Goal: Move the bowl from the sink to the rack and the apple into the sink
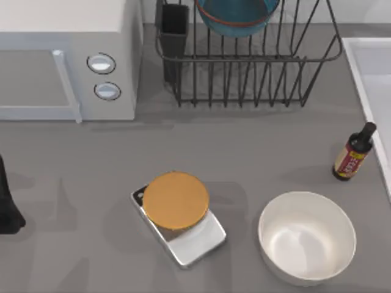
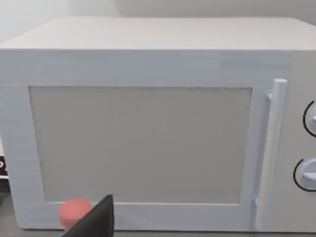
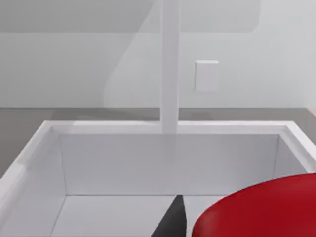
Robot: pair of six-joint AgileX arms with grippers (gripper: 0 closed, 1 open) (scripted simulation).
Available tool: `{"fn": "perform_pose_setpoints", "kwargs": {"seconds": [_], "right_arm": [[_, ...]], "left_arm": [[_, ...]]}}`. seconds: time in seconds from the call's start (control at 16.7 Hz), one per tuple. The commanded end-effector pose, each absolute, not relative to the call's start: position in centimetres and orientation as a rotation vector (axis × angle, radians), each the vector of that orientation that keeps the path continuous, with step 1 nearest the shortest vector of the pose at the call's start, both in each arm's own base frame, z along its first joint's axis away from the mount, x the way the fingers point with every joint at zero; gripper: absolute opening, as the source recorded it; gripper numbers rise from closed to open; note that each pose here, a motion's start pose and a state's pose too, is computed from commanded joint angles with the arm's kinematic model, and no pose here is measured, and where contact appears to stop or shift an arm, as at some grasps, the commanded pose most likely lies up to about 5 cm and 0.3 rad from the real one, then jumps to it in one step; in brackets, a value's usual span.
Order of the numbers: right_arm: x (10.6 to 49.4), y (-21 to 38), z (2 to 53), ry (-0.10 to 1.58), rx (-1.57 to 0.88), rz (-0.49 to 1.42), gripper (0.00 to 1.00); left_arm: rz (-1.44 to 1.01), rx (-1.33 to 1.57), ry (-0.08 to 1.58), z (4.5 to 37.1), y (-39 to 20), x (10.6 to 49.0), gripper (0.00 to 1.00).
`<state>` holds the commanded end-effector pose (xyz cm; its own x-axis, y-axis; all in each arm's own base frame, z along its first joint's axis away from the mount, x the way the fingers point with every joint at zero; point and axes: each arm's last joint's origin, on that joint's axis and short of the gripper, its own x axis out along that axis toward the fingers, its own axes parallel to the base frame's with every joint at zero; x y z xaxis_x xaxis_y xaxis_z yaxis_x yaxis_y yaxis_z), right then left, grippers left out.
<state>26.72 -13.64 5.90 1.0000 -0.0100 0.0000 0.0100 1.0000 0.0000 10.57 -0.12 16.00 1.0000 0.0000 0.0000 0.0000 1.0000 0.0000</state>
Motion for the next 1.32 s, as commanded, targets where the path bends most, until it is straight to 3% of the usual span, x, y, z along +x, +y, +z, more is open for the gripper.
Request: {"fn": "perform_pose_setpoints", "kwargs": {"seconds": [0.24, 0.3, 0.96, 1.32], "right_arm": [[26.7, -13.6, 5.9, 0.000, 0.000, -0.010, 0.98], [26.7, -13.6, 5.9, 0.000, 0.000, -0.010, 1.00], [26.8, -13.3, 6.2, 0.006, 0.003, -0.009, 1.00], [26.4, -10.5, 10.5, 0.048, 0.017, -0.008, 1.00]], "left_arm": [[0.000, 0.000, 0.000, 16.0, -0.1, 10.6, 1.00], [0.000, 0.000, 0.000, 16.0, -0.1, 10.6, 1.00], [0.000, 0.000, 0.000, 16.0, -0.1, 10.6, 1.00], [0.000, 0.000, 0.000, 16.0, -0.1, 10.6, 1.00]]}}
